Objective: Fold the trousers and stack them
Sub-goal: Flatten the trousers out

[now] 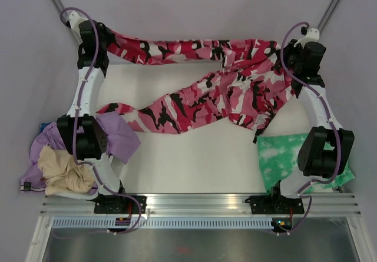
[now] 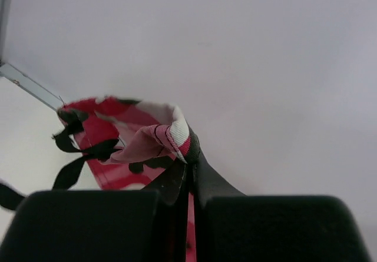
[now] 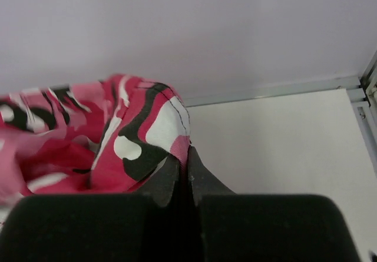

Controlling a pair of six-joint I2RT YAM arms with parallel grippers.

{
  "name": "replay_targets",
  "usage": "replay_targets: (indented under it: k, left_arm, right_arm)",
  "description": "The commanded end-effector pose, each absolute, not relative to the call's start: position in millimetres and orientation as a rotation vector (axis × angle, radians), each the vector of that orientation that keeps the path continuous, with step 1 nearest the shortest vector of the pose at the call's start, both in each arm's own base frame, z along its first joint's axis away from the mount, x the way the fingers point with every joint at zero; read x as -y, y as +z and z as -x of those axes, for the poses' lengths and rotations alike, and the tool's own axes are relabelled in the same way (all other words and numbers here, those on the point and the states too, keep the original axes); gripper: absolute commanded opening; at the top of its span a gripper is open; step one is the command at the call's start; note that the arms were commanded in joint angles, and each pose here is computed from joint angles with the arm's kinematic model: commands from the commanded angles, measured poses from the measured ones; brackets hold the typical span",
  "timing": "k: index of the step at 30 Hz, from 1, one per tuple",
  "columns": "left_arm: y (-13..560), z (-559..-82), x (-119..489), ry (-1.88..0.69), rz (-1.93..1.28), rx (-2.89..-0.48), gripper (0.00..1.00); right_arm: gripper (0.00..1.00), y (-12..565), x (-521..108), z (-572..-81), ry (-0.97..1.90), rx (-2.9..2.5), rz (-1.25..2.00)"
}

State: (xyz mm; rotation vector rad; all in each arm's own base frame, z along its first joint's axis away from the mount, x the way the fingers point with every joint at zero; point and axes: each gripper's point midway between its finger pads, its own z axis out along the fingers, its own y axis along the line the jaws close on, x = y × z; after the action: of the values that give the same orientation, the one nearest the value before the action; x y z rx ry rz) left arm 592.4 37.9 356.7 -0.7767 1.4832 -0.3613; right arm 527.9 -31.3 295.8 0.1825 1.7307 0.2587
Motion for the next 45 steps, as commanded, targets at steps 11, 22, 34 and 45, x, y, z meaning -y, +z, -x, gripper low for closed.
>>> replay_targets:
  k: [11,22,34,45]
  left_arm:
    - [361,-556,-63,-0.132,0.766,-1.607,0.02]
    - [337,-565,-71,-0.122,0.795,-1.641,0.02]
    - [265,-604,-99,-0.094,0.979,-1.603,0.02]
    - [234,-647,-114,-0.146,1.009,-1.566,0.07]
  right_arm:
    - [0.00,356,41,-499,0.164,-1.521,-0.081]
    - [0.00,308,34,-521,0.142,-1.720,0.123]
    - [0.00,240,53,-622,0.142,-1.851,0.140]
    - [0.19,215,59,-665,0.142,-1.883,0.180]
